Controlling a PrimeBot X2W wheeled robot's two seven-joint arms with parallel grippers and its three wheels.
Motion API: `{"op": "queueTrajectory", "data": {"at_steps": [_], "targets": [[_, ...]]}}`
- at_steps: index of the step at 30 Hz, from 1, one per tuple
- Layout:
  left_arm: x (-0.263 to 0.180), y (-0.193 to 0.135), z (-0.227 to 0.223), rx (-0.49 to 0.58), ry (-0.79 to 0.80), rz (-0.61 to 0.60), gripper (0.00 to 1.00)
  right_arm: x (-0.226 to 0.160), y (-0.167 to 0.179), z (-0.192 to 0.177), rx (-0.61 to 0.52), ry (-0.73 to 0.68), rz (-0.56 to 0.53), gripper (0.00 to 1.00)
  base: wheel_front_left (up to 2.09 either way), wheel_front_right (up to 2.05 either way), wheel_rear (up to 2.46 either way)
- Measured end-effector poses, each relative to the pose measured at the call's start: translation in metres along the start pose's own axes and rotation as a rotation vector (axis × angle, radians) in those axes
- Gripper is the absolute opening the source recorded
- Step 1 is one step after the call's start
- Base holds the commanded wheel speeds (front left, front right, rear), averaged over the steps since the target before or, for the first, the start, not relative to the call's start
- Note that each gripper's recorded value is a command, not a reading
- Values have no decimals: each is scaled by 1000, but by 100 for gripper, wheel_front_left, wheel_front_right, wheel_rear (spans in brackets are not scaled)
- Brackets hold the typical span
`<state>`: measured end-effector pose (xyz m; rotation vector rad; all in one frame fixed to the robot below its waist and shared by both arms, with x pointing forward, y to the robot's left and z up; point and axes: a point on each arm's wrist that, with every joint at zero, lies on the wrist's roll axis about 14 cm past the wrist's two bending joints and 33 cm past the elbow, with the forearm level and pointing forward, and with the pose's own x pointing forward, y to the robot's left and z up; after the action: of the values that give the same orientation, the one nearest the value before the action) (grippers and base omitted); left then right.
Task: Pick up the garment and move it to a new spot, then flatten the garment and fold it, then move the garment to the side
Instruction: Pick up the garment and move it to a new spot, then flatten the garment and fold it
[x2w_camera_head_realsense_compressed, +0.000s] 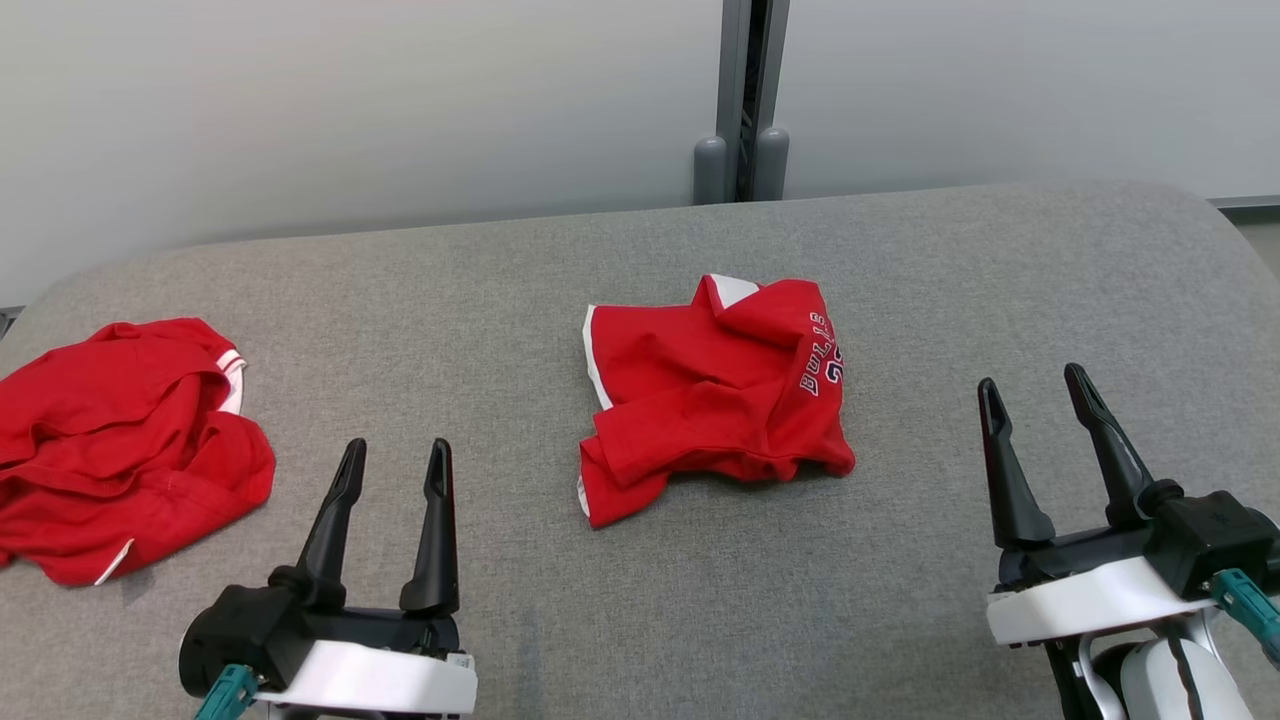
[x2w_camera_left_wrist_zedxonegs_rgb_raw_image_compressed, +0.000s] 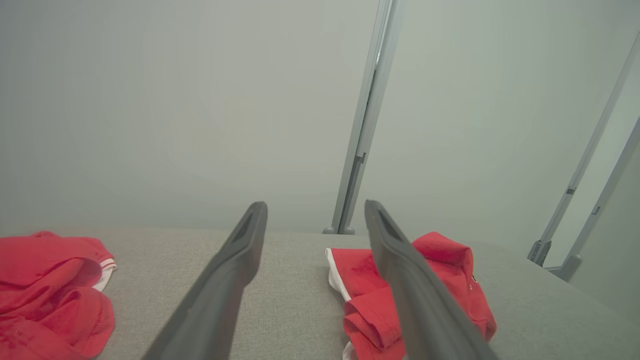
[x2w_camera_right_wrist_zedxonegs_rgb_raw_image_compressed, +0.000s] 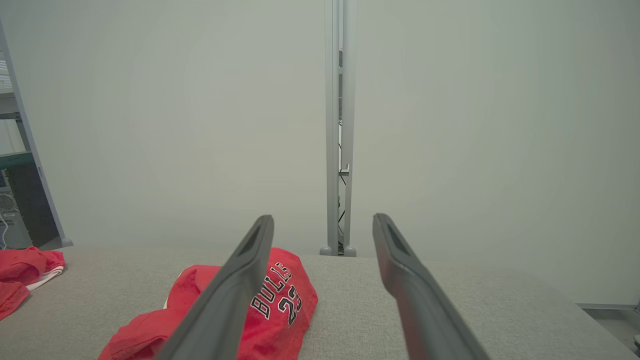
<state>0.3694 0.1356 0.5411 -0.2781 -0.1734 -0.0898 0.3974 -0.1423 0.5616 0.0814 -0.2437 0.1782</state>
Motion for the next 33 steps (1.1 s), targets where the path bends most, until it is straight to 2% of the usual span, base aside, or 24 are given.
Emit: {"op": "queueTrajectory", "data": {"at_steps": [33], "targets": [[3, -2, -8, 5, 22, 1, 100, 2, -3, -6, 17, 14, -11, 100, 0, 0, 0]]}}
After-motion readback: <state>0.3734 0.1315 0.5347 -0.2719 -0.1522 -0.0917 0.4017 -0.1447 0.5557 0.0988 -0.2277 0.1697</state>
